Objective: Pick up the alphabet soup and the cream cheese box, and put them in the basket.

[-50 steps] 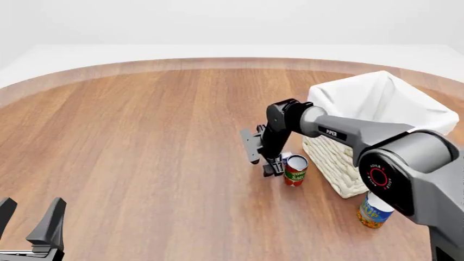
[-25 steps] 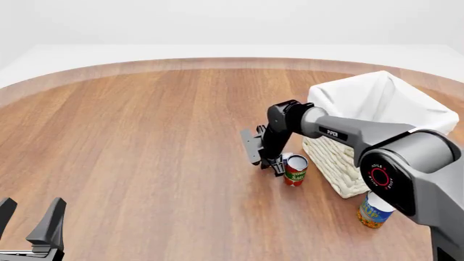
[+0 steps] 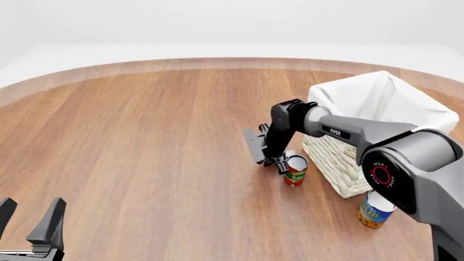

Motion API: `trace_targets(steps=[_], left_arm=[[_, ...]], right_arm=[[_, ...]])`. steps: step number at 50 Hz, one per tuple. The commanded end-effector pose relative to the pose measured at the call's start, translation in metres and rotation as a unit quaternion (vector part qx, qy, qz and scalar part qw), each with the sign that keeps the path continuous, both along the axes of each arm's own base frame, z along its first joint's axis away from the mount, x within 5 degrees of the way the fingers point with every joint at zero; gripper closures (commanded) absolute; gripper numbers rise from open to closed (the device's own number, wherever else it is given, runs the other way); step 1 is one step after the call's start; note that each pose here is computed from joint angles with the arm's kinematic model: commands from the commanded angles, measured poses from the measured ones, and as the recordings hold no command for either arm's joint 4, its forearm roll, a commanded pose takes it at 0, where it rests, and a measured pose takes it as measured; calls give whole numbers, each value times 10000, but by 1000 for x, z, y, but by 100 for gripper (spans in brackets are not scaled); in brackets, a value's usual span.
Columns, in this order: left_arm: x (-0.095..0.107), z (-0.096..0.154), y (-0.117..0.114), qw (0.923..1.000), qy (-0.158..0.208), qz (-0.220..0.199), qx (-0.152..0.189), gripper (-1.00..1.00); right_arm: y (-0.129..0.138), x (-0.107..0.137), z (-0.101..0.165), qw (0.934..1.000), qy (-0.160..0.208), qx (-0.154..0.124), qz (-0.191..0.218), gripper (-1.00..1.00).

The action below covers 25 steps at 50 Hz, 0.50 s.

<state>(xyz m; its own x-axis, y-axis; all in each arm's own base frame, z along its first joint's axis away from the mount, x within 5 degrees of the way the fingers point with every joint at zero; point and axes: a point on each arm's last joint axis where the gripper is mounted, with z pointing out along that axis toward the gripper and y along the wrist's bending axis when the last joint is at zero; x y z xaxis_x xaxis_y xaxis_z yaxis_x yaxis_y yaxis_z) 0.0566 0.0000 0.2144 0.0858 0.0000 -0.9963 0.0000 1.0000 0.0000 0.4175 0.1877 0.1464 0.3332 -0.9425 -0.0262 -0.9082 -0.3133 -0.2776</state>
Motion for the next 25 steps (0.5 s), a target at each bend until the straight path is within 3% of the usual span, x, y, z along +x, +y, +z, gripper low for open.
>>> trace_targets(steps=[1,25], left_arm=[[0,0,0,10000,0,0,0,-100],[0,0,0,10000,0,0,0,-100]], right_arm=[[-4,3,4,10000,-80,-3,28,100],[1,-1,8,9999,-96,5,97,100]])
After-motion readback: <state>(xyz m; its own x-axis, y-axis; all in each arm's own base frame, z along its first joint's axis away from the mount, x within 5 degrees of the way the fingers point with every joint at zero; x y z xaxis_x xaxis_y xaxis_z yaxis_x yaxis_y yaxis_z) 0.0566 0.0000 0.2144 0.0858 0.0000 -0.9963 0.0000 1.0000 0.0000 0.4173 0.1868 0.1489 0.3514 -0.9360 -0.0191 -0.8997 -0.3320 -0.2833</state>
